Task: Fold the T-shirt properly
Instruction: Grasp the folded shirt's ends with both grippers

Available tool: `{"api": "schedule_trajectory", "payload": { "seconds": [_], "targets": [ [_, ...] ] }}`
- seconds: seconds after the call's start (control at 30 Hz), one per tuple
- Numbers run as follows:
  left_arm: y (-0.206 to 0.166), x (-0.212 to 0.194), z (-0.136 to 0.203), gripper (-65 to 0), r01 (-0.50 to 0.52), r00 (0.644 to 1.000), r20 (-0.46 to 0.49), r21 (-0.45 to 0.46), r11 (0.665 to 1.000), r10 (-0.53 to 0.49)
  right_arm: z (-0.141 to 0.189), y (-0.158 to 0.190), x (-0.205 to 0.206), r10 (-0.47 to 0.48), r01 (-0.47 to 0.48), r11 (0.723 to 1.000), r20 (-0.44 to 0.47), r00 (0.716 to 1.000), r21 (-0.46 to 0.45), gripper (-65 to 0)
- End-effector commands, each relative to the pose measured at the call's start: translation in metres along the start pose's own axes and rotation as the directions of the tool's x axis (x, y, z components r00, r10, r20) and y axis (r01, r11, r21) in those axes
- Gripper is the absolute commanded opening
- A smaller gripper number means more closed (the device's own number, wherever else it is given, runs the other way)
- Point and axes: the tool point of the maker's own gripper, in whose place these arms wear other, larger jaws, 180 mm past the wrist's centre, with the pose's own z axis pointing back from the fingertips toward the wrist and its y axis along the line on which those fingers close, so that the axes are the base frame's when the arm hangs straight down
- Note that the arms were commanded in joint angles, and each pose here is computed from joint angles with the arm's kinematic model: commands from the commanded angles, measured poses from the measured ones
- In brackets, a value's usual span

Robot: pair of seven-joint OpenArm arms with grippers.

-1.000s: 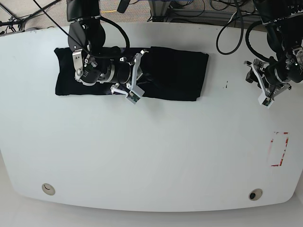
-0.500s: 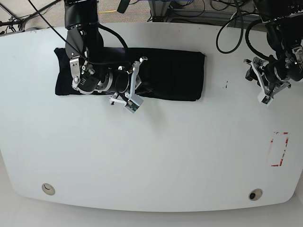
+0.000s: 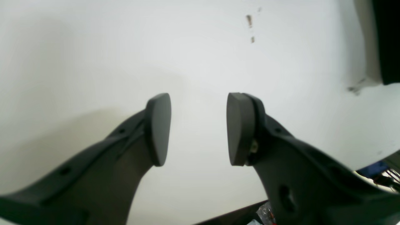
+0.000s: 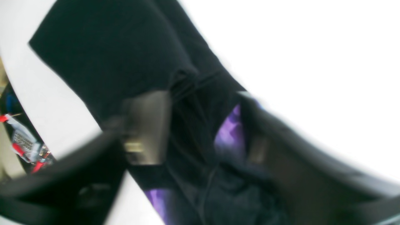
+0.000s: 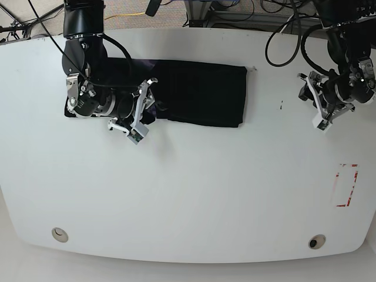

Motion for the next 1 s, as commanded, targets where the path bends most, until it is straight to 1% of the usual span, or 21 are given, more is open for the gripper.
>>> {"api": "schedule_trajectory", "payload": {
  "seconds": [0.0,0.03,0.1,0.17,0.27,0.33,0.37,0.43,0.5,0.53,0.57,0.63,0.67,0.7,0.73,0.77,0.83,0.87,0.9,0.93,0.97],
  "targets": [
    [-0.008,0.033,0.003,-39.0,0.053,0.995,0.082,-0.009,0.999,-0.053,0.019,-0.003,0.018,0.031,-0.028,0.999,0.078,0.997,-0.037,-17.9],
    [-0.015,0.041,0.001,-39.0,0.063,0.993,0.099,-0.022,0.998,-0.061,0.025,-0.004,0.018,0.028,-0.023,0.998,0.090,0.996,-0.056,-14.4],
    [-0.025,0.054,0.000,-39.0,0.066,0.989,0.134,-0.038,0.997,-0.060,0.036,-0.007,0.019,0.017,-0.006,0.996,0.119,0.993,-0.088,-12.8],
    [-0.038,0.072,-0.004,-39.0,0.048,0.982,0.186,-0.071,0.996,-0.034,0.046,-0.013,0.017,0.004,0.013,0.992,0.137,0.991,-0.124,-13.5],
    [-0.056,0.091,-0.008,-39.2,0.038,0.972,0.236,-0.114,0.993,-0.010,0.055,-0.024,0.014,-0.019,0.043,0.986,0.150,0.988,-0.158,-14.7],
    [-0.074,0.098,-0.013,-39.4,0.057,0.969,0.246,-0.153,0.987,-0.018,0.059,-0.029,0.008,-0.038,0.063,0.983,0.149,0.988,-0.173,-16.6],
    [-0.083,0.101,-0.015,-39.7,0.075,0.968,0.250,-0.169,0.983,-0.031,0.061,-0.032,0.006,-0.046,0.073,0.981,0.150,0.988,-0.182,-18.1],
    [-0.102,0.107,-0.019,-44.9,0.128,0.966,0.248,-0.201,0.971,-0.076,0.070,-0.041,0.003,-0.061,0.095,0.972,0.160,0.985,-0.214,-22.8],
    [-0.122,0.110,-0.023,-53.5,0.188,0.961,0.246,-0.231,0.955,-0.129,0.080,-0.051,0.000,-0.082,0.126,0.961,0.178,0.981,-0.248,-28.5],
    [-0.132,0.112,-0.025,-58.5,0.220,0.956,0.246,-0.247,0.944,-0.158,0.087,-0.058,-0.002,-0.093,0.143,0.952,0.190,0.977,-0.270,-32.8],
    [-0.138,0.113,-0.025,-60.0,0.233,0.954,0.248,-0.256,0.938,-0.170,0.090,-0.061,-0.003,-0.098,0.151,0.948,0.195,0.976,-0.281,-35.0],
    [-0.149,0.117,-0.026,-59.7,0.263,0.945,0.264,-0.271,0.926,-0.192,0.101,-0.070,-0.006,-0.112,0.176,0.933,0.213,0.971,-0.313,-41.4],
    [-0.153,0.119,-0.026,-59.3,0.271,0.941,0.279,-0.279,0.921,-0.193,0.106,-0.074,-0.008,-0.120,0.190,0.926,0.220,0.968,-0.326,-43.3],
    [-0.156,0.119,-0.027,-59.3,0.275,0.939,0.284,-0.286,0.918,-0.192,0.109,-0.077,-0.009,-0.125,0.197,0.921,0.224,0.966,-0.336,-43.4],
    [-0.160,0.119,-0.029,-59.3,0.276,0.939,0.286,-0.297,0.914,-0.191,0.113,-0.080,-0.013,-0.136,0.209,0.914,0.223,0.965,-0.348,-42.8],
    [-0.163,0.115,-0.036,-59.3,0.276,0.943,0.271,-0.309,0.910,-0.195,0.119,-0.086,-0.020,-0.159,0.233,0.901,0.219,0.963,-0.367,-40.6],
    [-0.166,0.106,-0.048,-59.3,0.269,0.953,0.226,-0.322,0.908,-0.202,0.129,-0.095,-0.031,-0.210,0.286,0.879,0.229,0.950,-0.381,-34.1],
    [-0.166,0.100,-0.054,-59.3,0.261,0.958,0.204,-0.329,0.908,-0.201,0.133,-0.099,-0.037,-0.239,0.320,0.870,0.246,0.939,-0.375,-30.4],
    [-0.167,0.096,-0.061,-59.2,0.251,0.963,0.185,-0.340,0.906,-0.197,0.140,-0.104,-0.046,-0.278,0.363,0.855,0.264,0.924,-0.371,-24.1],
    [-0.168,0.093,-0.065,-59.2,0.243,0.966,0.174,-0.348,0.905,-0.192,0.143,-0.107,-0.050,-0.302,0.391,0.846,0.279,0.912,-0.362,-20.5],
    [-0.170,0.090,-0.070,-59.0,0.232,0.969,0.165,-0.362,0.903,-0.183,0.145,-0.111,-0.057,-0.338,0.433,0.833,0.304,0.891,-0.344,-15.9]
  ]
}}
